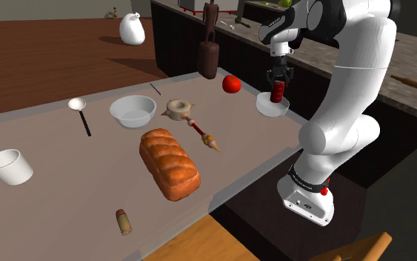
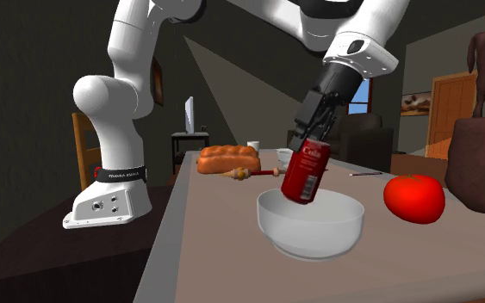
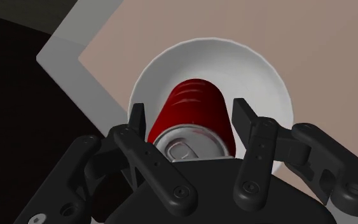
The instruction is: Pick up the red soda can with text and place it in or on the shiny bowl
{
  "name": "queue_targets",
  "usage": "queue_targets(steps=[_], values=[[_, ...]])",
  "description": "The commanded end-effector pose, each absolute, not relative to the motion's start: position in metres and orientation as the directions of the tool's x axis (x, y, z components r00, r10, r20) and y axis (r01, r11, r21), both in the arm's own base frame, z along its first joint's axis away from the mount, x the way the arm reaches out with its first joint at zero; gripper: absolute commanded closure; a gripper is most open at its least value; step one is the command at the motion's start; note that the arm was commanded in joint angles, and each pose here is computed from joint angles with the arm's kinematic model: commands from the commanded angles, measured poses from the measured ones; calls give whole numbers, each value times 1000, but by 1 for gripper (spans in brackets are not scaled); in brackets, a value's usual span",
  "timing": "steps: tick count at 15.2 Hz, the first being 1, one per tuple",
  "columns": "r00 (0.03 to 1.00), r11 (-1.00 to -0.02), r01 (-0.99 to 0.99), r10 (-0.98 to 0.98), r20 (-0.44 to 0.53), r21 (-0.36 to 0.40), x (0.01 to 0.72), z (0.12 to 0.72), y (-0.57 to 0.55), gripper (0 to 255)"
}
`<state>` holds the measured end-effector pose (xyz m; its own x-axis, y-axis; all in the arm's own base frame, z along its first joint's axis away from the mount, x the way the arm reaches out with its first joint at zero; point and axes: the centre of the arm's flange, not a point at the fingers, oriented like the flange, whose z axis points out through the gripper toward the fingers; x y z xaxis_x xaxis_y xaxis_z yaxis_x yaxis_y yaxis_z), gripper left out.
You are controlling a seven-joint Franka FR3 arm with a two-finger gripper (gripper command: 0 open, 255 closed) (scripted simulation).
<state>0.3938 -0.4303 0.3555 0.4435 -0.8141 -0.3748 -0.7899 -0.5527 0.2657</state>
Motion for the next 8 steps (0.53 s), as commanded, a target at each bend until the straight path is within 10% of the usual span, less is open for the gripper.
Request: queue_targets(steps=[1,6,7,8], values=[[444,-553,-790,-814,-374,266,393,353,-431,255],[444,-553,-790,-814,-374,266,393,353,-431,255],[444,-553,-790,-814,-374,266,393,353,-431,0],[444,-553,-790,-814,-374,266,393,353,-431,0]])
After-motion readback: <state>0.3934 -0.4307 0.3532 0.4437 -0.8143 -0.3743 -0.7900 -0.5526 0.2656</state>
